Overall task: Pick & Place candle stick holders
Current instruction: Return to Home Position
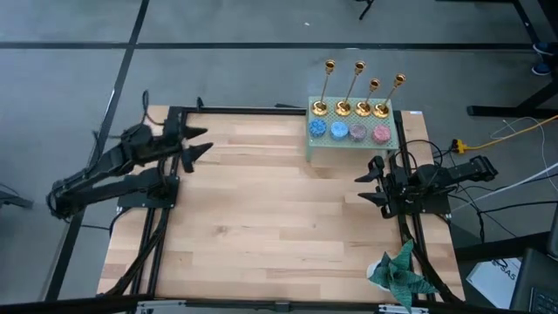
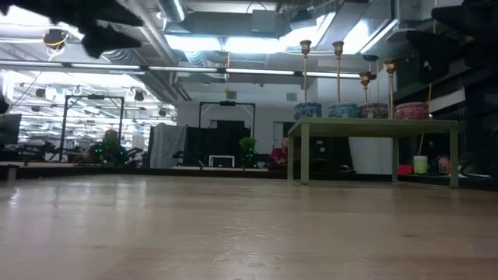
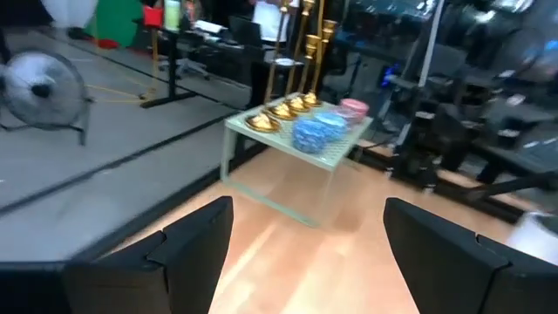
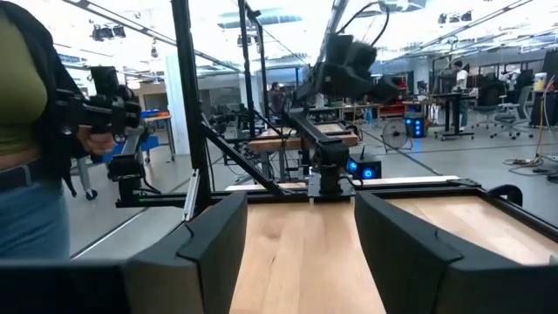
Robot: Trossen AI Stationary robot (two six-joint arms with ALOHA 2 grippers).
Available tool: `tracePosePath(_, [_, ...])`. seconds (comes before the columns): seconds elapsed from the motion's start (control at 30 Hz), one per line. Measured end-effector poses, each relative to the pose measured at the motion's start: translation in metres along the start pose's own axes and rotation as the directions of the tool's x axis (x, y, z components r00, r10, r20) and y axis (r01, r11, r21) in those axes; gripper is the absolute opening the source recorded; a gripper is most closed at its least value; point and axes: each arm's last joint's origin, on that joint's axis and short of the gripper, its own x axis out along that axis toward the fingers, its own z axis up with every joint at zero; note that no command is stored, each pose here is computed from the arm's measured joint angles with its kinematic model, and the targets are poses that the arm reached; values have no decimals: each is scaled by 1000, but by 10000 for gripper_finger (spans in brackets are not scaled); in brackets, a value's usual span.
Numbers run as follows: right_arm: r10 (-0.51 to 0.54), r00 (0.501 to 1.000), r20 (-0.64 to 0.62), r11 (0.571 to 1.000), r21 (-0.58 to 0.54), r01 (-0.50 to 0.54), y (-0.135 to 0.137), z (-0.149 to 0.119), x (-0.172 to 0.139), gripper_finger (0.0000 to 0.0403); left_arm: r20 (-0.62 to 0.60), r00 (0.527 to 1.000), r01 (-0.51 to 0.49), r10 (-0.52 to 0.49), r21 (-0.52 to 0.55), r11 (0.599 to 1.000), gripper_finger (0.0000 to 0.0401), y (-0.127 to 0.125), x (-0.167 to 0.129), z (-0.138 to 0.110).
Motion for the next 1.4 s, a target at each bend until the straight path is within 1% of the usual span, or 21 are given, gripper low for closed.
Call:
tracePosePath(0.07, [0,1000,0,1000,1,0,0,0,0,218,1,1000,27,-27,-30,999,294,1,-12,-10])
tracePosePath(0.13, [0,1000,0,1000,0,0,0,0,0,218,-7,999,44,-44,-29,999,294,2,-24,-18])
tracePosePath(0.3, [0,1000,0,1000,1,0,0,0,0,218,-31,999,41,-40,24,999,294,5,-48,-32])
tracePosePath(0.4, [0,1000,0,1000,0,0,0,0,0,218,19,998,64,-64,23,998,294,5,-54,-33])
tracePosePath(0.5, [0,1000,-1,1000,1,0,0,0,0,218,2,994,109,-109,15,994,294,4,-53,-34])
tracePosePath(0.57, [0,1000,-1,1000,0,0,0,0,0,218,43,986,162,-163,15,987,294,2,-50,-30])
tracePosePath(0.63, [0,1000,-1,1000,1,0,0,0,0,218,81,972,221,-219,-25,975,294,0,-47,-29])
tracePosePath(0.73, [0,1000,-1,1000,2,0,0,0,0,218,149,955,267,-255,-66,961,294,-1,-43,-28])
tracePosePath(0.83, [0,1000,-1,1000,2,0,0,0,0,218,124,956,278,-264,-109,955,294,2,-29,-44])
tracePosePath(0.93, [0,1000,-1,1000,3,0,0,0,0,218,175,940,314,-293,-107,944,294,3,-15,-57])
tracePosePath(1.0, [0,1000,-1,1000,2,0,0,0,0,218,162,939,324,-304,-111,940,294,4,-3,-72])
tracePosePath(1.2, [0,1000,-1,1000,2,0,0,0,0,218,140,941,322,-310,-76,944,294,4,11,-100])
tracePosePath(1.3, [0,1000,-1,1000,2,0,0,0,0,218,179,915,373,-362,-28,927,294,1,14,-108])
tracePosePath(1.4, [0,1000,-1,1000,2,0,0,0,0,218,133,908,398,-397,19,917,294,-3,14,-116])
